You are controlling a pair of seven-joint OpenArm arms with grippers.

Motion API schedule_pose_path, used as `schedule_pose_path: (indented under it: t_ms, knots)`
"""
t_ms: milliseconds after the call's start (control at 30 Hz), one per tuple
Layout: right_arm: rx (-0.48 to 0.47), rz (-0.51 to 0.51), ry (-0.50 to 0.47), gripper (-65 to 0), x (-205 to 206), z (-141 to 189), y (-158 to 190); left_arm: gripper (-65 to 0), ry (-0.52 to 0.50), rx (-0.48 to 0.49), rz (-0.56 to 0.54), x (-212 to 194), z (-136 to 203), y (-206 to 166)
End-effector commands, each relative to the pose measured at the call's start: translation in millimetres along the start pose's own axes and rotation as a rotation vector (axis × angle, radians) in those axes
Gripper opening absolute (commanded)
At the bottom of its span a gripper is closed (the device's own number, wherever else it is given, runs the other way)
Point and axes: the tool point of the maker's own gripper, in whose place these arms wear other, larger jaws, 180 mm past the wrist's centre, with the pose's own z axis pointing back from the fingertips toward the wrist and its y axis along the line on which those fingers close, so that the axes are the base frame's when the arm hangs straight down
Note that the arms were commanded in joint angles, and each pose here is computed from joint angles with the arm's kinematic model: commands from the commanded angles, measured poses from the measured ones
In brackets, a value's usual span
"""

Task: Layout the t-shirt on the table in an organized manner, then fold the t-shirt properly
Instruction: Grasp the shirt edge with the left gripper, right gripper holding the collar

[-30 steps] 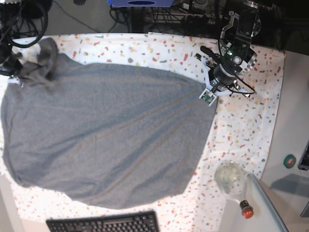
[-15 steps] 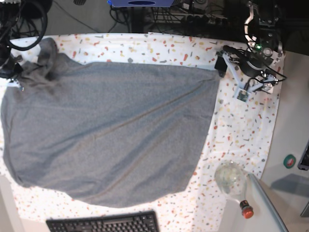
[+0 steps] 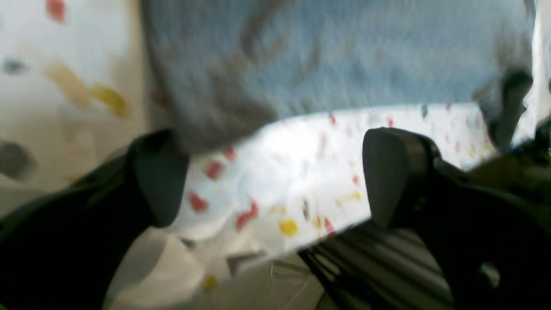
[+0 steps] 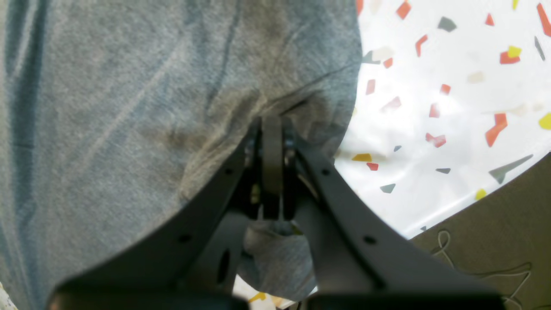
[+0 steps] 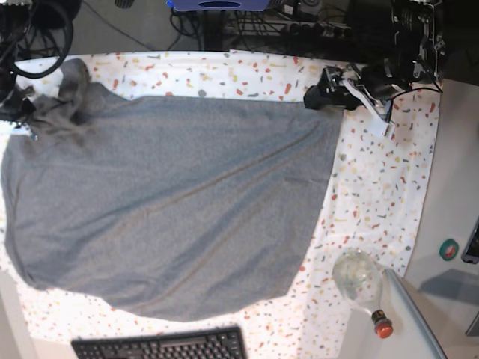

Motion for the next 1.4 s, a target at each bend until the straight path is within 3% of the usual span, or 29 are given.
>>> schedule_pose_path:
  t_ms: [0, 167, 333, 500, 533, 600, 667, 767, 800, 833, 1133, 1367]
  knots:
    - [0.009, 0.014, -0.041, -65.0, 14.0, 3.5, 2.1, -4.1, -0.010, -0.003, -0.009, 4.1, 4.0, -0.3]
    - [0.008, 0.012, -0.041, -65.0, 14.4, 3.7, 1.4, -4.1, -0.022, 0.002, -0.023, 5.2, 10.8, -3.0]
    - [0.005, 0.009, -0.046, -65.0, 15.5, 3.4, -0.1, -4.1, -0.066, 0.033, 0.077, 13.4, 5.2, 18.6]
    - [-0.012, -0.161, -0.116, -65.0, 23.9, 5.7, -34.0, -4.4, -0.034, -0.030, 0.011, 16.4, -10.3, -7.9]
    - [0.012, -0.166, -0.124, -60.6, 24.5, 6.0, -36.9, -5.3, -0.029, -0.036, 0.003, 16.1, -11.7, -10.7]
    - [0.060, -0.134, -0.111, -46.2, 19.2, 2.4, -37.2, -13.8, -0.018, -0.042, 0.001, 13.4, -14.1, -12.7]
    - [0.100, -0.079, -0.064, -35.3, 4.4, -5.9, -36.3, -30.9, -0.015, -0.041, 0.002, 12.5, -14.2, -12.0]
    - [0.144, -0.057, -0.023, -26.1, -8.9, -17.4, -33.4, -58.6, -0.019, -0.038, 0.001, 13.9, -13.0, -10.8]
    - [0.151, -0.061, -0.008, -24.3, -13.4, -21.6, -32.9, -65.0, -0.022, -0.038, 0.000, 15.4, -12.8, -10.9]
    - [0.152, -0.063, 0.006, -23.7, -17.3, -24.6, -34.0, -65.0, -0.024, -0.037, -0.004, 16.3, -12.3, -11.0]
    - [0.214, -0.049, 0.073, -25.5, -41.2, -39.9, -24.3, -65.0, -0.013, -0.034, -0.018, 16.7, -10.6, -10.0]
    - [0.202, -0.098, 0.096, -52.7, -50.0, -46.4, -36.8, -65.0, -0.012, -0.027, -0.013, 14.6, -8.5, -7.2]
